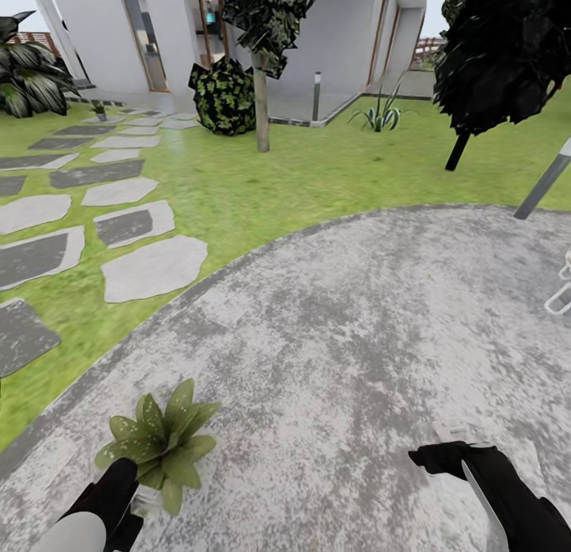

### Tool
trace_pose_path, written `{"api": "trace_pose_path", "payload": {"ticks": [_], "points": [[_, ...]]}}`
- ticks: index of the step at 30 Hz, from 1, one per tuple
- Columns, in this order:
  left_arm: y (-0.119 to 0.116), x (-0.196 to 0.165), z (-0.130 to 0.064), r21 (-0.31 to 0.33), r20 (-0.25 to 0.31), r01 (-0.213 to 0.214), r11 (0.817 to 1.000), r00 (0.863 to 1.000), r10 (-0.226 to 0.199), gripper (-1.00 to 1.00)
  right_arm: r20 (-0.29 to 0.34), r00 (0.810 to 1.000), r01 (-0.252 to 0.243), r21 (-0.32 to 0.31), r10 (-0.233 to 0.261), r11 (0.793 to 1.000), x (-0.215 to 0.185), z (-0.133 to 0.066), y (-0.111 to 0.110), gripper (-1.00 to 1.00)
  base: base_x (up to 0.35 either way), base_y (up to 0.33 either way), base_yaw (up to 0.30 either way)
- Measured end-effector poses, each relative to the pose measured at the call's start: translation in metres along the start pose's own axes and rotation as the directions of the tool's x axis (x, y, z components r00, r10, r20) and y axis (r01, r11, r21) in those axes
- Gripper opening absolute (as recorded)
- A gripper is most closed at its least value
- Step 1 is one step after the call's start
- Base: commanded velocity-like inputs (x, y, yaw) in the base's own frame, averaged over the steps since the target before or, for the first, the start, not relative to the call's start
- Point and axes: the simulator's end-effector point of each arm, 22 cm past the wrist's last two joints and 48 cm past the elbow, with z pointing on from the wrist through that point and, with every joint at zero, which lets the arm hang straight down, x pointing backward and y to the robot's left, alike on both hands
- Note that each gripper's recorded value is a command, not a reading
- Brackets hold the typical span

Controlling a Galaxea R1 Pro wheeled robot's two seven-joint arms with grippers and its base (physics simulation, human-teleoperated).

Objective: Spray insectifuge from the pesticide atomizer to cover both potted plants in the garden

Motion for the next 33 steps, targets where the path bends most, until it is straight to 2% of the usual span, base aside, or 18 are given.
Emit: {"api": "trace_pose_path", "payload": {"ticks": [8,19,21,25,33], "points": [[-0.001,0.002,0.003,0.002,-0.007,0.0,1.0,1.0,0.0,-1.0,-0.007,1.0,0.0,-0.001,0.0,1.0,0.003,0.002,0.0,1.0,0.24,-0.247,0.22],[0.0,0.003,0.004,0.001,-0.012,0.003,1.0,1.0,-0.003,-1.0,-0.01,1.0,0.003,-0.002,-0.003,1.0,0.004,0.004,0.001,1.0,0.02,-0.021,0.102],[0.016,-0.001,-0.003,-0.029,-0.009,0.032,0.999,0.999,-0.033,-1.0,-0.011,1.0,0.003,-0.003,-0.003,1.0,0.004,0.004,0.002,1.0,0.0,0.0,0.084],[0.03,-0.008,-0.015,-0.053,0.006,0.075,0.996,0.997,-0.075,-1.0,-0.011,1.0,0.001,-0.002,-0.001,1.0,0.004,0.004,0.001,1.0,0.0,0.0,0.019],[0.018,-0.013,-0.018,-0.04,0.009,0.074,0.996,0.997,-0.073,-1.0,-0.011,1.0,0.001,-0.001,-0.001,1.0,0.004,0.004,0.001,1.0,0.0,0.0,0.0]]}}
